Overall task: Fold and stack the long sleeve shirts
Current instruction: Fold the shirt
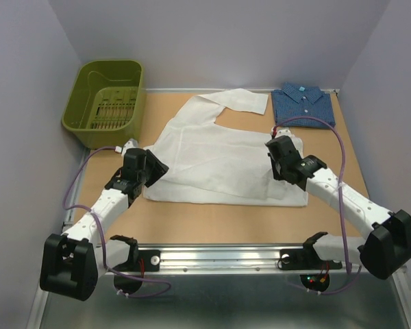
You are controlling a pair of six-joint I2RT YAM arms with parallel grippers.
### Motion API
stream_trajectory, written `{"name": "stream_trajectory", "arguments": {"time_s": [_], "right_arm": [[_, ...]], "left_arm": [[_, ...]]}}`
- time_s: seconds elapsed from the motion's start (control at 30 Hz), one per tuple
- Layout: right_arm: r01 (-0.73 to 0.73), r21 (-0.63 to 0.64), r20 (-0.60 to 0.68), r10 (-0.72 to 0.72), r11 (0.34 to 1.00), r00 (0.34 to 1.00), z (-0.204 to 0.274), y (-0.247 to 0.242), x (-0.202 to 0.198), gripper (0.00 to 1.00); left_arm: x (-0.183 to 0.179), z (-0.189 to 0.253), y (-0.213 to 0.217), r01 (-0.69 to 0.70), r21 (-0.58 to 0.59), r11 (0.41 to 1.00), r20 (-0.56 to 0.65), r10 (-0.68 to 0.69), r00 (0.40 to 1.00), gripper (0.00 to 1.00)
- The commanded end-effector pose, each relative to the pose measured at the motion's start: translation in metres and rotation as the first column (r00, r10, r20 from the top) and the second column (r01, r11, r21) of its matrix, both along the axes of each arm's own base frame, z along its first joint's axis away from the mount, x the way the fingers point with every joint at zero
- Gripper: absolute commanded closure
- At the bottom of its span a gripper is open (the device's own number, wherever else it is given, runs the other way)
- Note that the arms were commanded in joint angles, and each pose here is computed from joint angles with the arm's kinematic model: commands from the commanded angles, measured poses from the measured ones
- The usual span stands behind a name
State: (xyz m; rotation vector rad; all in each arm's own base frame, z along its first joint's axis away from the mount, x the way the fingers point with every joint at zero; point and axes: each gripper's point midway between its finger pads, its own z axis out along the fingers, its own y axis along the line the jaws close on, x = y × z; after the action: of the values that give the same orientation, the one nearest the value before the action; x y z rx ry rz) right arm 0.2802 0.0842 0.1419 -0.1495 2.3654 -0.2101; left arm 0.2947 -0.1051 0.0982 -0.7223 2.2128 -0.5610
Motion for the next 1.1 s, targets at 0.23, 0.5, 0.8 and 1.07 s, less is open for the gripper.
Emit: {"name": "stream_trajectory", "arguments": {"time_s": [0.23,0.5,0.8,1.07], "right_arm": [[0.145,-0.129,-0.003,-0.147,0.981,0.989,-0.013,-0.019,0.016,0.49],[0.099,0.077,0.038,-0.102,0.992,0.994,0.02,0.015,0.028,0.19],[0.047,0.415,0.073,-0.085,0.909,0.994,0.038,0.08,0.056,0.2],[0.167,0.467,0.045,-0.212,0.868,0.976,0.011,0.057,0.089,0.22]], "left_arm": [[-0.002,0.006,0.012,0.006,0.077,0.997,0.042,-0.009,0.999,0.4],[0.007,0.027,0.008,0.066,0.118,0.991,0.099,-0.078,0.992,0.38],[0.026,0.048,-0.049,0.236,0.105,0.966,0.137,-0.249,0.959,0.41],[0.033,0.007,-0.087,0.311,0.072,0.948,0.034,-0.314,0.949,0.46]]}}
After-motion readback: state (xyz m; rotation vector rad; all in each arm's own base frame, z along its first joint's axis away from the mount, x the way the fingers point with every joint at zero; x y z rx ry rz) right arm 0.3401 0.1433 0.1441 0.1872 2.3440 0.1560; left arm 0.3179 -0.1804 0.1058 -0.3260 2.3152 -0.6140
